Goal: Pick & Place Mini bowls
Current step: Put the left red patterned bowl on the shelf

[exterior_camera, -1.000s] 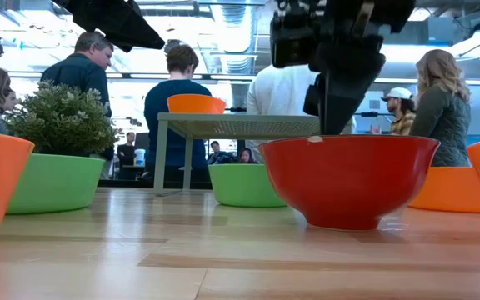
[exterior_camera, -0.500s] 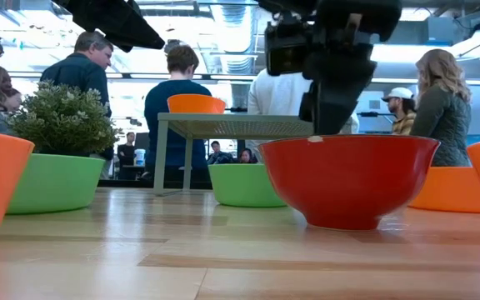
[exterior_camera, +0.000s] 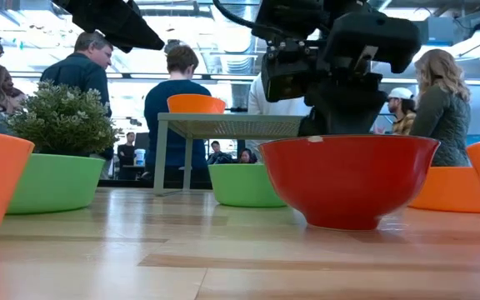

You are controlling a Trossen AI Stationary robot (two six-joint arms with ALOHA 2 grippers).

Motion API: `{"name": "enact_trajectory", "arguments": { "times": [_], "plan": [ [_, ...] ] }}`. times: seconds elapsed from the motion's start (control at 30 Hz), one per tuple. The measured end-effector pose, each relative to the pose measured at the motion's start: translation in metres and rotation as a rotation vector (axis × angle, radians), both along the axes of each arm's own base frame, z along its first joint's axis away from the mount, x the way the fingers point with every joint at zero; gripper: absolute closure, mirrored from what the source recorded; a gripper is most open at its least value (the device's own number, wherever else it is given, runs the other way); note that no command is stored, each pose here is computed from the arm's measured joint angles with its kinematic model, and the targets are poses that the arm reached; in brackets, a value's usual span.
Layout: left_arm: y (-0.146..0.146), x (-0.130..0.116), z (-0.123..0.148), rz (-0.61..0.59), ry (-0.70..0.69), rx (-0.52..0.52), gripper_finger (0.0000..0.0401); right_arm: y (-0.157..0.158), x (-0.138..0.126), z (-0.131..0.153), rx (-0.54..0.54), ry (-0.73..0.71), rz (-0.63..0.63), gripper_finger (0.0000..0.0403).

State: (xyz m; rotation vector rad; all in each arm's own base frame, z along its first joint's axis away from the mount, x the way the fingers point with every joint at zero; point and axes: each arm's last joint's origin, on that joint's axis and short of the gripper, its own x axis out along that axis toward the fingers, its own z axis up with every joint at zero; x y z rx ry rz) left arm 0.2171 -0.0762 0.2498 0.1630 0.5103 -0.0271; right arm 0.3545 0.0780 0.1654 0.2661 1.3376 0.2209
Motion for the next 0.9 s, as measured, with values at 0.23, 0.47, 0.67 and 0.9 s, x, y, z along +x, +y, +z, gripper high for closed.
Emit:
{"name": "enact_trajectory", "arguments": {
  "times": [0.23, 0.47, 0.67, 0.9],
  "plan": [
    [0.000, 0.000, 0.000, 0.000, 0.000, 0.000, 0.0312, 0.001, -0.001, 0.003, -0.002, -0.023, 0.060, 0.0393],
    [0.000, 0.000, 0.000, 0.000, 0.000, 0.000, 0.0312, 0.011, 0.004, 0.028, 0.006, 0.002, 0.121, 0.0393],
    [0.000, 0.000, 0.000, 0.000, 0.000, 0.000, 0.0312, 0.006, 0.014, 0.086, -0.162, -0.034, 0.167, 0.0386],
    [0.000, 0.000, 0.000, 0.000, 0.000, 0.000, 0.0312, -0.031, 0.016, 0.164, -0.444, -0.112, 0.144, 0.0394]
  ]
}}
